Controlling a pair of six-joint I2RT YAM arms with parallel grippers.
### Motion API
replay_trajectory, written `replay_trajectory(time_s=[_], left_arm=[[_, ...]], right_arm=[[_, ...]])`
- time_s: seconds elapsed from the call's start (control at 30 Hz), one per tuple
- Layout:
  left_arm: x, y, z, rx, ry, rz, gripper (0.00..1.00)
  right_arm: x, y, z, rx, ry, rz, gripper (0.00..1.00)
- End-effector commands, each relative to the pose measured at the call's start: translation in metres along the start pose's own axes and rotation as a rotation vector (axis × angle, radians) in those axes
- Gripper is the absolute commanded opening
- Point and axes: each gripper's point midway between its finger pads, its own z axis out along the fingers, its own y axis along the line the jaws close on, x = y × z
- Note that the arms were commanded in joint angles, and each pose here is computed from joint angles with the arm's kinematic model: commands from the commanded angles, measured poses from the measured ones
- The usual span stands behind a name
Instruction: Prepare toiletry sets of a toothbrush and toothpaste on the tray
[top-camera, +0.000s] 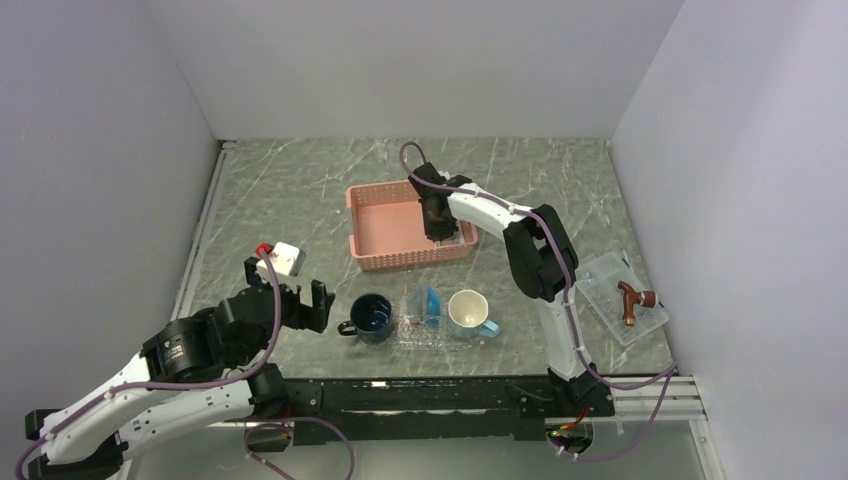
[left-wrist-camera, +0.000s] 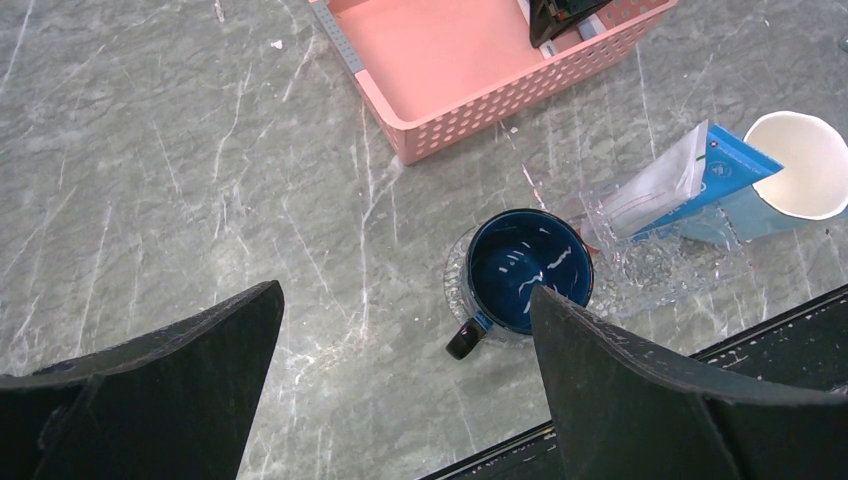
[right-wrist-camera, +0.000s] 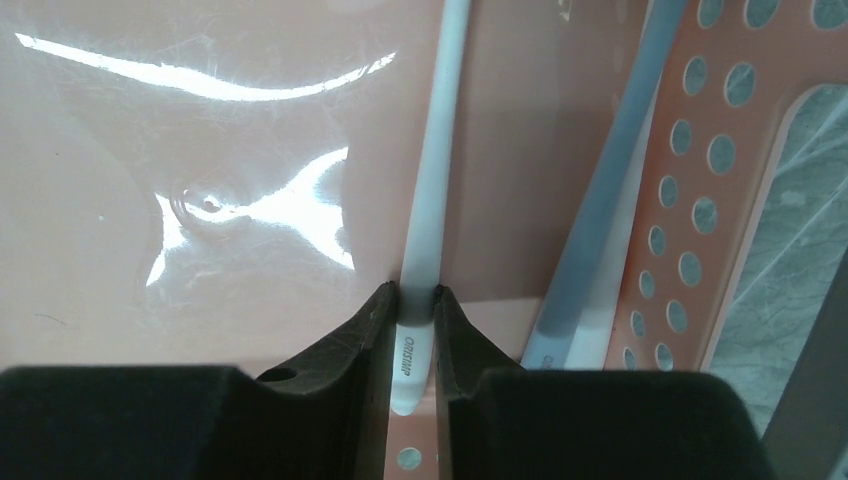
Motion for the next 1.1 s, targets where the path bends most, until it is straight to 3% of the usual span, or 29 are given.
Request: replay_trajectory(time_s=[0.0, 0.17, 1.07], left_arm=[[-0.002, -0.003, 0.002, 0.005, -0.003, -0.015, 0.99], [-0.001, -0.003, 0.002, 0.005, -0.001, -0.014, 0.99], [0.0, -0.005, 0.007, 0.007, 0.015, -0.011, 0.99]], right_arm=[[-0.003, 0.003, 0.006, -0.011, -0.003, -0.006, 0.15], [-0.001, 0.003, 0.006, -0.017, -0.002, -0.015, 0.0], [-0.051, 0.023, -0.115, -0.214, -0.298, -0.02, 0.0]])
